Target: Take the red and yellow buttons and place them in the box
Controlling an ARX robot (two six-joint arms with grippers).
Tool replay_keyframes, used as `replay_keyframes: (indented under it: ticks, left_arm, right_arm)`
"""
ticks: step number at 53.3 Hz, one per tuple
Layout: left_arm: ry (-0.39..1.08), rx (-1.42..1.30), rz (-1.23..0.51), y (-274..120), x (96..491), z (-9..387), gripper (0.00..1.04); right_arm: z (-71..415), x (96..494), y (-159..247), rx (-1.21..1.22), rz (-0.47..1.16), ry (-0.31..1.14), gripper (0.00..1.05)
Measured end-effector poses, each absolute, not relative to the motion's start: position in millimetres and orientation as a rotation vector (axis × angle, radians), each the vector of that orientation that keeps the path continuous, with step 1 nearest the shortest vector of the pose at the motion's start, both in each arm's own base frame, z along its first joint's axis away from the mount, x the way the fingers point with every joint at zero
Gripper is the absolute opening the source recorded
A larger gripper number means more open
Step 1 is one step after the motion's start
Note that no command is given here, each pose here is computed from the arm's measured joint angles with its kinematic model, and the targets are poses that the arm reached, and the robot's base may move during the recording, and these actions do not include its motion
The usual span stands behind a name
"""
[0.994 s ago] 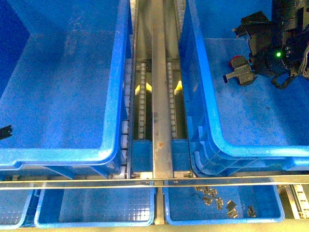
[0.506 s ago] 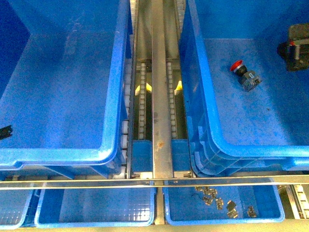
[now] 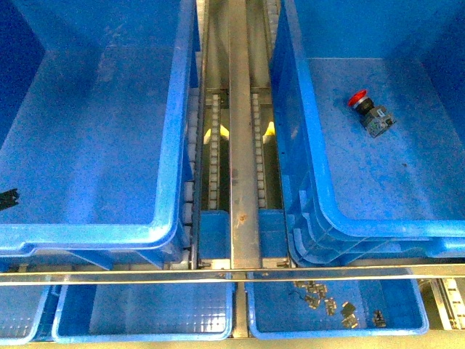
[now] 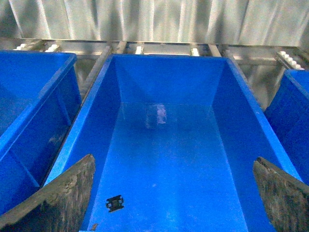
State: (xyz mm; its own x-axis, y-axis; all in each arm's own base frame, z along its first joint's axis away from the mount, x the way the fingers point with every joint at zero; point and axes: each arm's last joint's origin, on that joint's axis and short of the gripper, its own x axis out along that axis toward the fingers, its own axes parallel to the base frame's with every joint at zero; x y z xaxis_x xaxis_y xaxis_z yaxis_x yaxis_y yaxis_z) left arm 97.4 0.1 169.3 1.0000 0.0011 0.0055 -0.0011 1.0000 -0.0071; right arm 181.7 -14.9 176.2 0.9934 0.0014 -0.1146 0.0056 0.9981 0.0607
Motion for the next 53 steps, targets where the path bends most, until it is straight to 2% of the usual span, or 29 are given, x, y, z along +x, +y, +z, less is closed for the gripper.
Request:
replay_keyframes:
  ticks: [6,19,53]
  left_arm:
    - [-0.006,-0.007,0.001,0,97,169,0.97]
    - [-0.006,-0.007,0.002,0,97,169,0.97]
    - [-0.006,-0.007,0.001,0,97,169,0.97]
  right_arm:
    - [185,170,-11,0.021,-0.013,-0.005,0.45]
    - [174,152,-1,0.004,-0.005,0.015,0.03]
    - [174,123,0,0.003,-0.002,-0.022,0.04]
